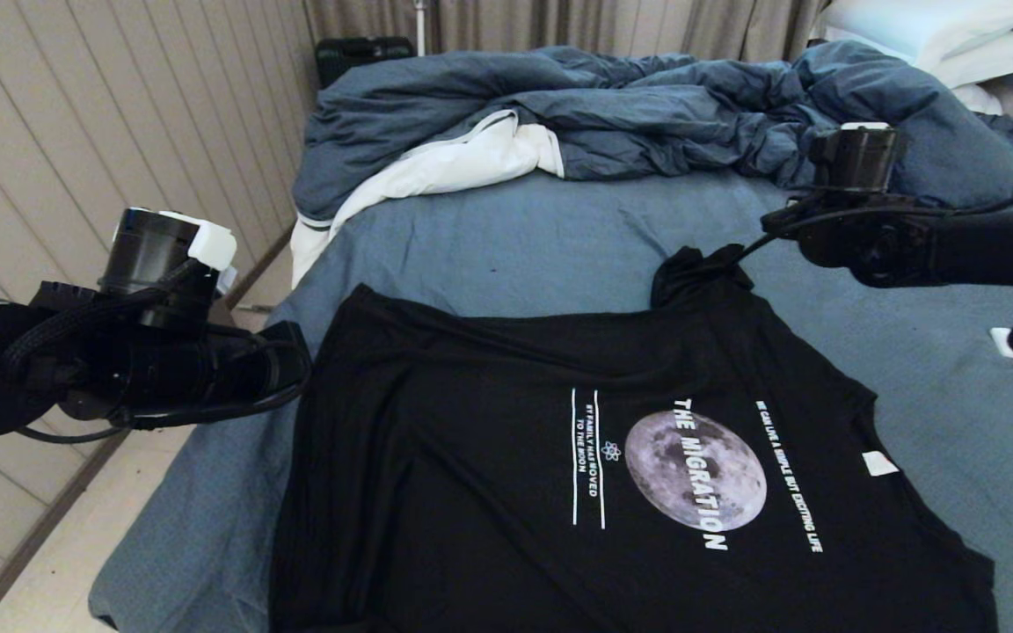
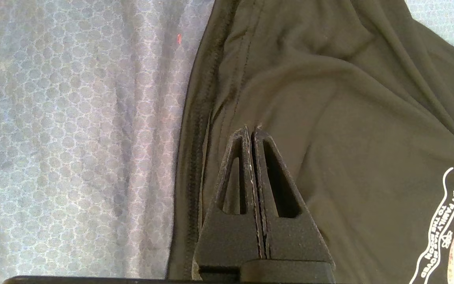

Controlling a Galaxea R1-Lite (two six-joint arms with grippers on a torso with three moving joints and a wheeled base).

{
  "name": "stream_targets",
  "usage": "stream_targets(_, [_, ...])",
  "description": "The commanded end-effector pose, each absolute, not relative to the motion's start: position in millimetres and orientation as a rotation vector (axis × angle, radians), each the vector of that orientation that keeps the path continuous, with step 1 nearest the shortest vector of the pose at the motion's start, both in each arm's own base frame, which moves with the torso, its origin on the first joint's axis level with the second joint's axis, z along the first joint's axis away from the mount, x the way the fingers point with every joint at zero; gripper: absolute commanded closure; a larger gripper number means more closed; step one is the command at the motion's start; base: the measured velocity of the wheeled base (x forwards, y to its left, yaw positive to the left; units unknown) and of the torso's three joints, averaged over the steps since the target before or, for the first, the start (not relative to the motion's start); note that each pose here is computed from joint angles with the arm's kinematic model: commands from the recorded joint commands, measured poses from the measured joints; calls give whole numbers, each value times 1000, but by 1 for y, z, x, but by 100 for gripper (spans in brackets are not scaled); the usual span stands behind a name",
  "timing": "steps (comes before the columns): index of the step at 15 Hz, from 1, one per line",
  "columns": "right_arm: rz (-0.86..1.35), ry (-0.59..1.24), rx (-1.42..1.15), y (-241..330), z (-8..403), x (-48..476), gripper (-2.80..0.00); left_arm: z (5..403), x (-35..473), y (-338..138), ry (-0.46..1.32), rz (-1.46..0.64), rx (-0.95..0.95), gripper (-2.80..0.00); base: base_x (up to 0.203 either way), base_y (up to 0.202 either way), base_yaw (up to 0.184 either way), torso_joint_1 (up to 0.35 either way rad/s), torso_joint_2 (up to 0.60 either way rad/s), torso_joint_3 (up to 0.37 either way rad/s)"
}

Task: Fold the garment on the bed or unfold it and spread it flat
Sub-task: Unford the black T-shirt

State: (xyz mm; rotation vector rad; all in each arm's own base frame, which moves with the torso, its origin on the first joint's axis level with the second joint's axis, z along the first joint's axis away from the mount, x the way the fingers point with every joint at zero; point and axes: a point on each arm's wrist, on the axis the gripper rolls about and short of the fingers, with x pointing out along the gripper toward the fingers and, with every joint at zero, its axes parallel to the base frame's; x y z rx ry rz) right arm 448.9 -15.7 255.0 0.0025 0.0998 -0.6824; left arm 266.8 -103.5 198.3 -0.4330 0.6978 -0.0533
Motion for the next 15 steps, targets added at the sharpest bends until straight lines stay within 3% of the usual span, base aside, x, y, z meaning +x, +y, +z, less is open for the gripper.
stream_targets(1, [-642,194,7,-35,265,422,0,198,266,-103,701,-56,-437,0,0,0,0,0,0,0])
stream_targets(9, [-228,825,284,-77,232,356,0,196,266,-104,714,-71,-439,0,0,0,0,0,0,0])
stream_targets(15, [-129,971,352,-82,228,352,0,194,266,-104,719,-65,-436,0,0,0,0,0,0,0])
